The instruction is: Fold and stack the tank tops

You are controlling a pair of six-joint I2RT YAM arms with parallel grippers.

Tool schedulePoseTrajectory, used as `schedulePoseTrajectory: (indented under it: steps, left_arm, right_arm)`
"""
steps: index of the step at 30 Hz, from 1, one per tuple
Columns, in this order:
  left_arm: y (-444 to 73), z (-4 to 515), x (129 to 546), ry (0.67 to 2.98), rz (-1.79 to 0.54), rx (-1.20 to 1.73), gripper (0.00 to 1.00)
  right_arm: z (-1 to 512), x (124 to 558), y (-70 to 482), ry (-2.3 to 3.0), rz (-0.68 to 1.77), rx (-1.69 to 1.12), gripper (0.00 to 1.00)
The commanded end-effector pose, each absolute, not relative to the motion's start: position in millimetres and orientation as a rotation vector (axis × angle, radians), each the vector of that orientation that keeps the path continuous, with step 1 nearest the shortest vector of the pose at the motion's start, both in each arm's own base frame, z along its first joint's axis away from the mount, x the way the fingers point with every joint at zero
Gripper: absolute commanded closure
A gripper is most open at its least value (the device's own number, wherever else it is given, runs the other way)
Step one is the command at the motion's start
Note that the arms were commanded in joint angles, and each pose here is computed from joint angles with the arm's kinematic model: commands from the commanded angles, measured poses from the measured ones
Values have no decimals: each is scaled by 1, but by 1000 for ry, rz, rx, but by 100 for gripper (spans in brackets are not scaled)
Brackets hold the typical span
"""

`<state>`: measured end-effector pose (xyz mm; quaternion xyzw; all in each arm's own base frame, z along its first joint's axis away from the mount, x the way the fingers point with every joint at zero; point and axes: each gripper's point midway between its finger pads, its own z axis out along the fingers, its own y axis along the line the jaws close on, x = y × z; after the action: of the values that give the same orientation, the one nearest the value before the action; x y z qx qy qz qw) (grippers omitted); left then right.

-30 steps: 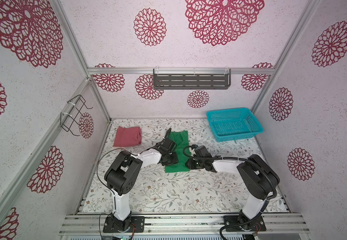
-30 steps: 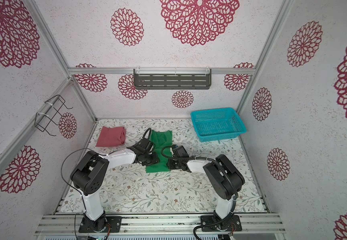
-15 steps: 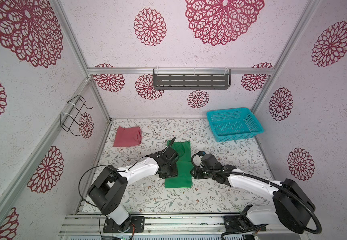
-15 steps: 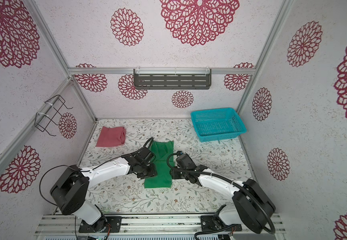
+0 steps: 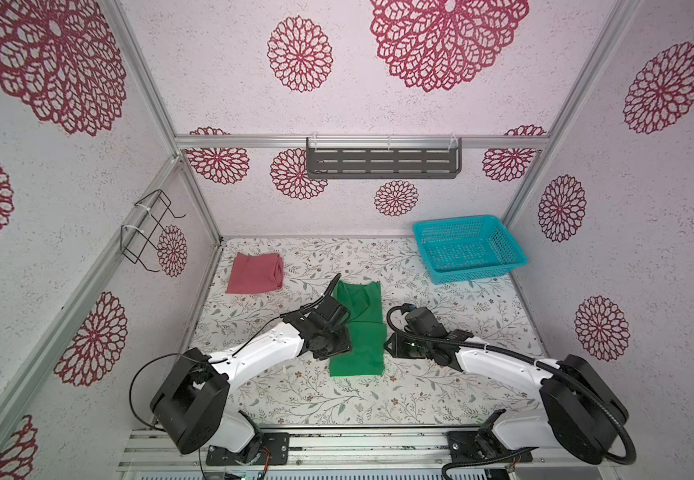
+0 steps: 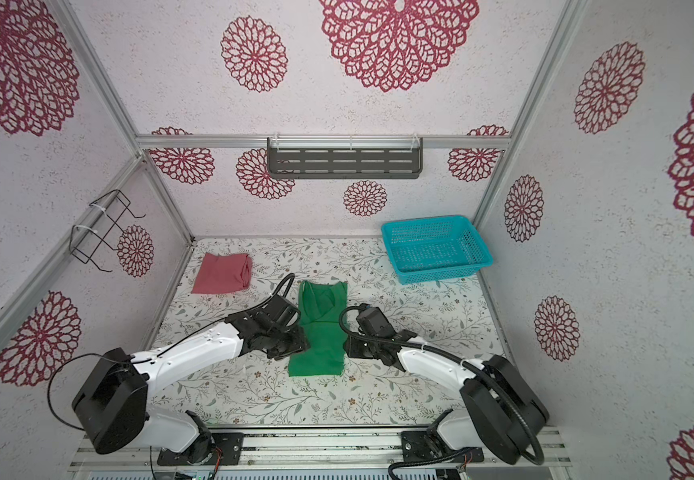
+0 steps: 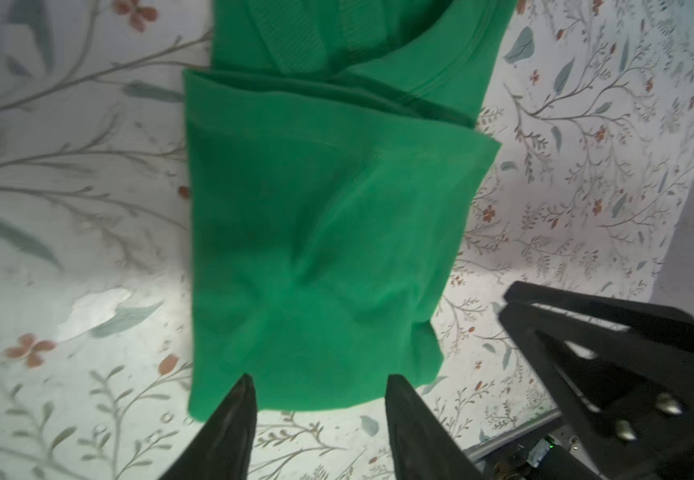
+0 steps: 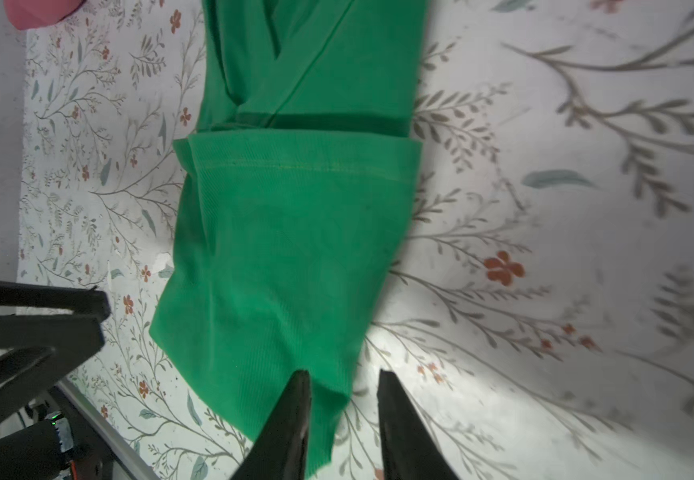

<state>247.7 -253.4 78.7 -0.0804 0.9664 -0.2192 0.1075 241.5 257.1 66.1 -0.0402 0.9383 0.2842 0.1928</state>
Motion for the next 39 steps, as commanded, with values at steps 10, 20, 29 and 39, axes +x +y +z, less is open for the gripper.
schedulePoseTrajectory:
  steps: [10,20,29,39]
  left_arm:
    - [-237,4,199,3044,-466,-305,51]
    - [-221,79,212,2904,-420,-219,30]
    - [-209,53,180,2862,-676,-545,22]
    - [-199,25,161,2691,-931,-872,8]
  right_arm:
    - [17,204,249,2771,782,12,77]
    - [58,204,221,2729,748,11,61]
    - [61,172,249,2710,1069,143,42]
    - [40,157,269,2712,1120,171,42]
